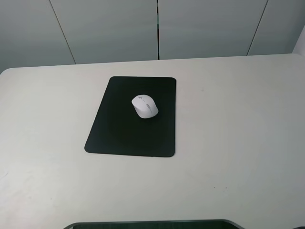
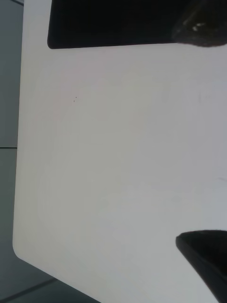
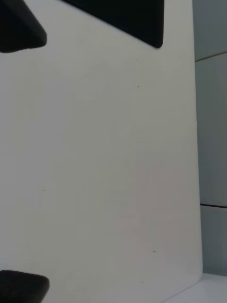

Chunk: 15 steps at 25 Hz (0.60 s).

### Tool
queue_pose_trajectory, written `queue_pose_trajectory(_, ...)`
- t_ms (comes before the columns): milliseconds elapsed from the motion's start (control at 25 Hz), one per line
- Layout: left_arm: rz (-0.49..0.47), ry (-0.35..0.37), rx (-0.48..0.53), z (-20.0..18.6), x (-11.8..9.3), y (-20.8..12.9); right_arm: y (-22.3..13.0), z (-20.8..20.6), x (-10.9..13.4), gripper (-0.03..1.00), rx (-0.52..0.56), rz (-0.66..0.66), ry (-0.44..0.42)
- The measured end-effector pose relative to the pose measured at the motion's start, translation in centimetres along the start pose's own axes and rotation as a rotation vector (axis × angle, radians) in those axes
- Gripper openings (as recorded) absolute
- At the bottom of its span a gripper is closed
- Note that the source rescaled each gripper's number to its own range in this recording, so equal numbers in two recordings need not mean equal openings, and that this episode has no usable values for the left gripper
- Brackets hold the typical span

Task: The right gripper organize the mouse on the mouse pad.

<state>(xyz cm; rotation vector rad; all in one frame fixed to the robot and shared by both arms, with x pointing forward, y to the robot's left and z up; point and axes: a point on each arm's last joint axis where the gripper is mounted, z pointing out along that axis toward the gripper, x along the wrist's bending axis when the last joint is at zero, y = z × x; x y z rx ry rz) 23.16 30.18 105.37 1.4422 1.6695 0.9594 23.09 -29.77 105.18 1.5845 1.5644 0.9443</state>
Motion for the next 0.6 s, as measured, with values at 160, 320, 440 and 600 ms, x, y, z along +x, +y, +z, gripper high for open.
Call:
queue_pose_trajectory(160,0.000,0.000,0.000,0.00,0.00,0.00,0.02,0.00,0.00,1.00,-0.002,0.000,0.000)
queue_pose_trajectory(320,0.000,0.000,0.000,0.00,0.00,0.00,0.02,0.00,0.00,1.00,-0.002,0.000,0.000)
queue_pose_trajectory(440,0.000,0.000,0.000,0.00,0.00,0.00,0.02,0.00,0.00,1.00,-0.002,0.000,0.000)
queue_pose_trajectory(600,0.000,0.000,0.000,0.00,0.00,0.00,0.02,0.00,0.00,1.00,-0.002,0.000,0.000)
